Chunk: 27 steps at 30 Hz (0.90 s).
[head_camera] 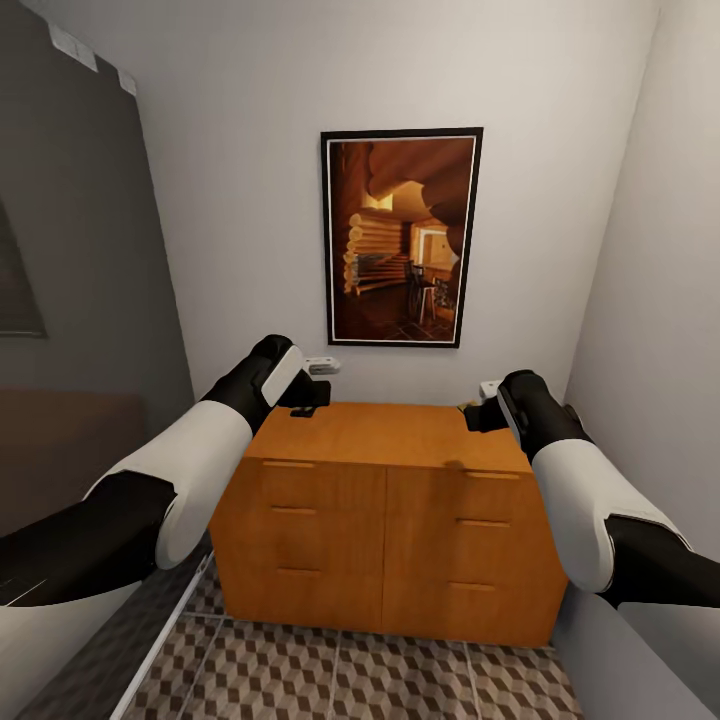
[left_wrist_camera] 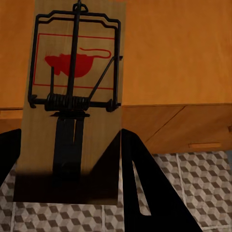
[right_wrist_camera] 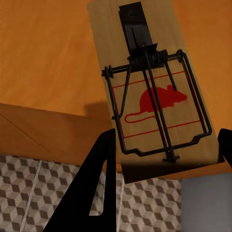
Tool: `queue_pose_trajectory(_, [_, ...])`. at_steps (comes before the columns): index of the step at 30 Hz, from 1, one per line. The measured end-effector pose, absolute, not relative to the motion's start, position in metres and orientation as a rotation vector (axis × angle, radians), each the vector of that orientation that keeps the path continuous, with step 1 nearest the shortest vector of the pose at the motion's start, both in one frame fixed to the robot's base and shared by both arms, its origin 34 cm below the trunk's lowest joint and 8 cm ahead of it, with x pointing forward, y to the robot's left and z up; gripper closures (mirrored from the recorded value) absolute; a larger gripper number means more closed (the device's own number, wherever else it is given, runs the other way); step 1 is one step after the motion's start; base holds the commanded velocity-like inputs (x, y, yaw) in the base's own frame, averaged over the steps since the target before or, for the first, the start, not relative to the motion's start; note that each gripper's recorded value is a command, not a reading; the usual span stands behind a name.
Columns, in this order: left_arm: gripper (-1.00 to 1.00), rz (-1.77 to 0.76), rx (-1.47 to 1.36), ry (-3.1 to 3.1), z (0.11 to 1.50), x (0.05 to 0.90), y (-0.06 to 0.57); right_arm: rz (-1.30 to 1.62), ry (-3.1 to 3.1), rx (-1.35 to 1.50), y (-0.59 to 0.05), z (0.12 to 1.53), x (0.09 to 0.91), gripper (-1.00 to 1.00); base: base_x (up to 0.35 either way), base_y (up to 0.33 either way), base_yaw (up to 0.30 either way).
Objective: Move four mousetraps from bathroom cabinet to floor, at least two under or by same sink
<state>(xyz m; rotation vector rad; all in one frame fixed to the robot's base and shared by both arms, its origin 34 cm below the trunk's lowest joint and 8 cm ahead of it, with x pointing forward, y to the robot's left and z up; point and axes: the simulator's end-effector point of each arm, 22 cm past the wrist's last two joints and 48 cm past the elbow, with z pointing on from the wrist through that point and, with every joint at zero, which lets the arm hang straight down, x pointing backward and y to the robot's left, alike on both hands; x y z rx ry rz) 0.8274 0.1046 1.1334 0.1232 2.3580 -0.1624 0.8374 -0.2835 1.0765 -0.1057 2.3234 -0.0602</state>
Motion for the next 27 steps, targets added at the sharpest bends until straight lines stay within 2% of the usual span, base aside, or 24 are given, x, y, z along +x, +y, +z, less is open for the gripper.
queue_pose_trajectory(27, [1.00,-0.165,0.123,2.357,1.1335,0.8277,0.1042,-0.055,2.295,-0.116,-0.2809,1.0802,0.8418,1.00,-0.012,0.004,0.000])
